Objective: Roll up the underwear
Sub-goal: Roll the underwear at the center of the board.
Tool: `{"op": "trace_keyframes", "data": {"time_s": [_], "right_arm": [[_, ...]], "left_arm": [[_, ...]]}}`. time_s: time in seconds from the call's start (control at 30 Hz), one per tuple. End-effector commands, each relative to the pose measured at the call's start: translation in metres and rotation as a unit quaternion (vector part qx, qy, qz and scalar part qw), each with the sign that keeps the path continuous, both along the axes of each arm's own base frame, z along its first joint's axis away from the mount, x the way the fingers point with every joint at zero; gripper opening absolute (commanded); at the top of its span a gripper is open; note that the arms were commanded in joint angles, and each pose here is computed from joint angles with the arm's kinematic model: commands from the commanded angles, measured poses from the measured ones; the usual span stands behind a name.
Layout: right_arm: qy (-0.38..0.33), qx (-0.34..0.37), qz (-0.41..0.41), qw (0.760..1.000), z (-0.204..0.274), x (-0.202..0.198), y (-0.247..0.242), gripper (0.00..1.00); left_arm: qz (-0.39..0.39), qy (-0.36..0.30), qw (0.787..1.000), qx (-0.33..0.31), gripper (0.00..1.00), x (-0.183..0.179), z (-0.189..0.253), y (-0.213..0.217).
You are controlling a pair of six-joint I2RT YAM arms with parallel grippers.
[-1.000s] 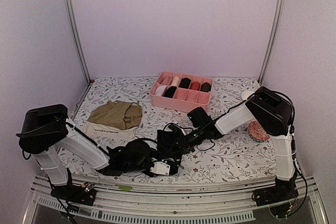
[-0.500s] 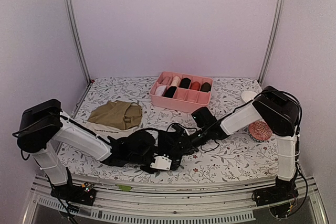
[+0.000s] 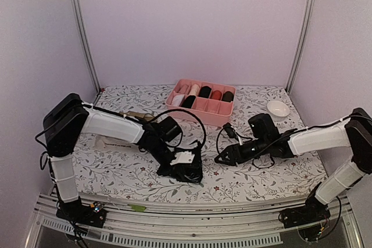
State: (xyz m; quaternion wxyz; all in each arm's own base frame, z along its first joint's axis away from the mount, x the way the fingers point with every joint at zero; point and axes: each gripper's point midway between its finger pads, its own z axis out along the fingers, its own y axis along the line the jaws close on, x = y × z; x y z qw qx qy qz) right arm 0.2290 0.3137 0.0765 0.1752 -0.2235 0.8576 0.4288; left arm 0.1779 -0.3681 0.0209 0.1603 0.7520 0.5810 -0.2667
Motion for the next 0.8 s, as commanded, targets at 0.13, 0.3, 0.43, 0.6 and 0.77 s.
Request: {"op": "trace_keyframes", "data": {"time_s": [0.13, 0.3, 0.43, 0.6, 0.77], "right_arm": [[-0.172, -0.037, 0.078, 0.981, 0.015, -0.045, 0.015, 0.63], [-0.23, -0.058, 0.137, 0.962, 0.011, -0.057, 0.046, 0.66], [-0.281, -0.077, 0.185, 0.938, 0.002, -0.058, 0.07, 0.67], [-0.309, -0.092, 0.222, 0.92, -0.011, -0.056, 0.091, 0.69], [-0.316, -0.107, 0.244, 0.91, -0.028, -0.055, 0.097, 0.67]], "left_arm": [[-0.004, 0.236, 0.969, 0.073, 0.0, -0.024, -0.022, 0.028], [0.003, 0.276, 0.956, 0.095, 0.0, -0.019, -0.035, 0.031], [0.009, 0.286, 0.952, 0.105, 0.0, -0.014, -0.04, 0.031], [0.009, 0.29, 0.95, 0.115, 0.0, -0.011, -0.046, 0.032], [0.013, 0.292, 0.948, 0.125, 0.0, -0.01, -0.051, 0.034]]}}
